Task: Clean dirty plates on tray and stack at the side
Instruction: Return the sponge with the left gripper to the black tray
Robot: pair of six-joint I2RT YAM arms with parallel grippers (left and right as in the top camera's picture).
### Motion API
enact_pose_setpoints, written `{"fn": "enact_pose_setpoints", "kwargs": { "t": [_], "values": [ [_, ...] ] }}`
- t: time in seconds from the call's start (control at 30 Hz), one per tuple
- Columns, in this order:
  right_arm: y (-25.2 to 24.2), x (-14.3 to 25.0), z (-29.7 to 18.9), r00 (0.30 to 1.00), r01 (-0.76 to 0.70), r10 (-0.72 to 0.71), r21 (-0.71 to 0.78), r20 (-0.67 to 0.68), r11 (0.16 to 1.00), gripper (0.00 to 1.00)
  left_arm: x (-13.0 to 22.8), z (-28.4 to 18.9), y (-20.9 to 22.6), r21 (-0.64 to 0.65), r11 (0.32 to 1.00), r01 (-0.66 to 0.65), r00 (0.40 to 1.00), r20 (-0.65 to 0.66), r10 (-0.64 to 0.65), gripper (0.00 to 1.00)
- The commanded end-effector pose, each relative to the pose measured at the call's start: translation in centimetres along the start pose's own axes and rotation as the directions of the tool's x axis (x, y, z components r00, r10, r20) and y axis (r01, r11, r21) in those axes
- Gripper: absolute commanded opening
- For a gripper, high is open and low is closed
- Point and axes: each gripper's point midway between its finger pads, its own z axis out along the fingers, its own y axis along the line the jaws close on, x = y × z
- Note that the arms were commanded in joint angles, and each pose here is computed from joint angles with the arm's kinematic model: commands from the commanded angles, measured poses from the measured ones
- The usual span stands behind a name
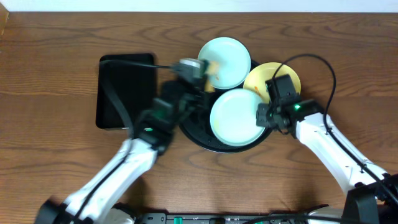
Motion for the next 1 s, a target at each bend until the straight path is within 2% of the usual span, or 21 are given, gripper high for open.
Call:
{"fn": "enact_pose_setpoints", "kwargs": {
  "t": [0.0, 0.17, 0.27, 0.43, 0.53, 0.67, 0.73, 0.83, 0.97],
  "values": [
    [0.7, -4.5, -3.6, 0.984, 0.083, -0.087, 0.035, 0.155, 0.996, 0.01, -4.0, -4.1, 4.6, -0.109, 0.993, 0.044, 0.997, 0.06, -0.038, 0.07],
    [1.3, -7.3, -5.9, 0.94, 0.22, -0.244, 0.12, 0.237, 0.968, 0.01, -4.5, -9.1, 10.4, -0.2, 0.969, 0.147, 0.989, 0.05, -0.139, 0.08],
    [1.5, -8.2, -7.1, 0.893, 0.298, -0.363, 0.255, 0.265, 0.92, 0.01, -3.4, -10.4, 12.8, -0.201, 0.951, 0.235, 0.971, 0.012, -0.238, 0.08],
    [2.5, -9.4, -10.5, 0.76, 0.362, -0.586, 0.566, 0.281, 0.741, 0.01, -1.6, -10.3, 15.3, -0.143, 0.884, 0.444, 0.89, -0.047, -0.454, 0.08],
    [4.6, -9.7, -12.8, 0.682, 0.341, -0.664, 0.671, 0.306, 0.659, 0.01, -0.3, -9.5, 16.4, -0.167, 0.84, 0.516, 0.835, -0.119, -0.537, 0.07],
    [7.1, -10.0, -15.3, 0.603, 0.292, -0.716, 0.738, 0.352, 0.608, 0.01, 0.7, -8.9, 17.1, -0.236, 0.824, 0.514, 0.788, -0.25, -0.563, 0.07],
    [7.6, -10.3, -16.8, 0.58, 0.239, -0.728, 0.778, 0.366, 0.581, 0.01, 0.9, -9.3, 17.8, -0.313, 0.809, 0.498, 0.755, -0.303, -0.582, 0.08],
    [7.6, -10.7, -18.7, 0.569, 0.159, -0.726, 0.815, 0.386, 0.557, 0.01, 0.4, -10.1, 18.5, -0.396, 0.802, 0.447, 0.732, -0.354, -0.582, 0.07],
    [7.6, -10.7, -20.2, 0.571, 0.065, -0.695, 0.82, 0.437, 0.569, 0.01, -0.7, -10.7, 18.7, -0.417, 0.807, 0.417, 0.741, -0.358, -0.568, 0.07]
  ]
}}
